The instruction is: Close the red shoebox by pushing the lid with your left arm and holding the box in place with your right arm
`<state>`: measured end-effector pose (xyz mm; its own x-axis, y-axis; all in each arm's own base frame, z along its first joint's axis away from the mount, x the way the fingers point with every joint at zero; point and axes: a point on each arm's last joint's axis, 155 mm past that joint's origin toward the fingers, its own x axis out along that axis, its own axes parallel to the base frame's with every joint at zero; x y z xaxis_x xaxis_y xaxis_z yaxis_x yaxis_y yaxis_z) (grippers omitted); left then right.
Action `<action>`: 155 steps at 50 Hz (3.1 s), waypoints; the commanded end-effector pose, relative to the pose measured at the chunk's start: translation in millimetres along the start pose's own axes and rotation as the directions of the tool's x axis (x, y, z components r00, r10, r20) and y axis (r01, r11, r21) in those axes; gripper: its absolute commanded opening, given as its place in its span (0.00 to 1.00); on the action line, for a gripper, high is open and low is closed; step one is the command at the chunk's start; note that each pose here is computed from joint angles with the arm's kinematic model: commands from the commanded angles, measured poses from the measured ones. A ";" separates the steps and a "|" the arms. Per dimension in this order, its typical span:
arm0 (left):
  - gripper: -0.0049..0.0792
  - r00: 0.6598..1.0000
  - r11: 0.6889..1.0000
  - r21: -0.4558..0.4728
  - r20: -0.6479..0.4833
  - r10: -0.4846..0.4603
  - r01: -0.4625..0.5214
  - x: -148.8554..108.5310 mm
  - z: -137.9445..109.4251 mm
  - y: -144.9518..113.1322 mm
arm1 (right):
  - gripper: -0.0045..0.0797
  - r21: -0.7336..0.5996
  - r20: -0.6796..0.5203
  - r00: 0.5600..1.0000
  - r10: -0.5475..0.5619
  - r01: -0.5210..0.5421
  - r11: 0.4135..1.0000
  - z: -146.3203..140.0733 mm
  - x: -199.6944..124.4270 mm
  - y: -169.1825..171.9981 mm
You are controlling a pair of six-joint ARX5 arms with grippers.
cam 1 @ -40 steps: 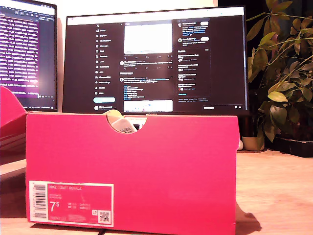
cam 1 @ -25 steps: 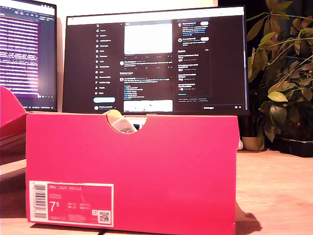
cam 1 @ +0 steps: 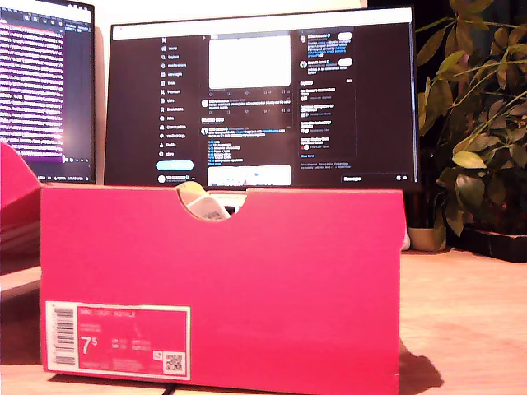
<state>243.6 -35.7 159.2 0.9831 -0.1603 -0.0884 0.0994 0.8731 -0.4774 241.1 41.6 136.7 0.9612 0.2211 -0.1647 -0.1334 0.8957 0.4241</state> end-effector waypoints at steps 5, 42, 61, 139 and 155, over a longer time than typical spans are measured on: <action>0.04 0.995 0.992 -0.101 0.077 -0.067 0.075 -7.9 32.0 -22.7 | 0.04 0.102 -0.011 0.998 0.066 -0.065 0.993 5.8 -3.7 16.5; 0.04 0.949 0.998 -0.003 -0.309 -0.066 0.068 46.6 34.9 -37.6 | 0.04 0.127 -0.474 0.871 0.130 -0.078 0.989 -34.7 37.2 32.9; 0.04 0.881 0.984 -0.174 -0.470 -0.060 -0.026 63.2 3.4 25.7 | 0.04 0.196 -0.557 0.796 0.234 -0.148 0.969 -60.6 70.5 37.7; 0.04 0.550 0.906 -0.321 -0.826 -0.126 -0.276 53.7 -102.4 99.1 | 0.04 0.208 -0.699 0.608 0.377 -0.331 0.920 -124.3 117.8 110.4; 0.04 0.582 0.899 -0.391 -0.784 -0.215 -0.195 65.6 -85.3 81.2 | 0.04 0.206 -0.697 0.597 0.398 -0.364 0.908 -128.1 117.4 121.1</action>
<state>297.3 -7.1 31.6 0.4321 -0.6099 -0.6643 -0.1975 0.6547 -0.7296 309.6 210.6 47.8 0.3757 0.7274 -0.5742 -0.3773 0.6860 0.6221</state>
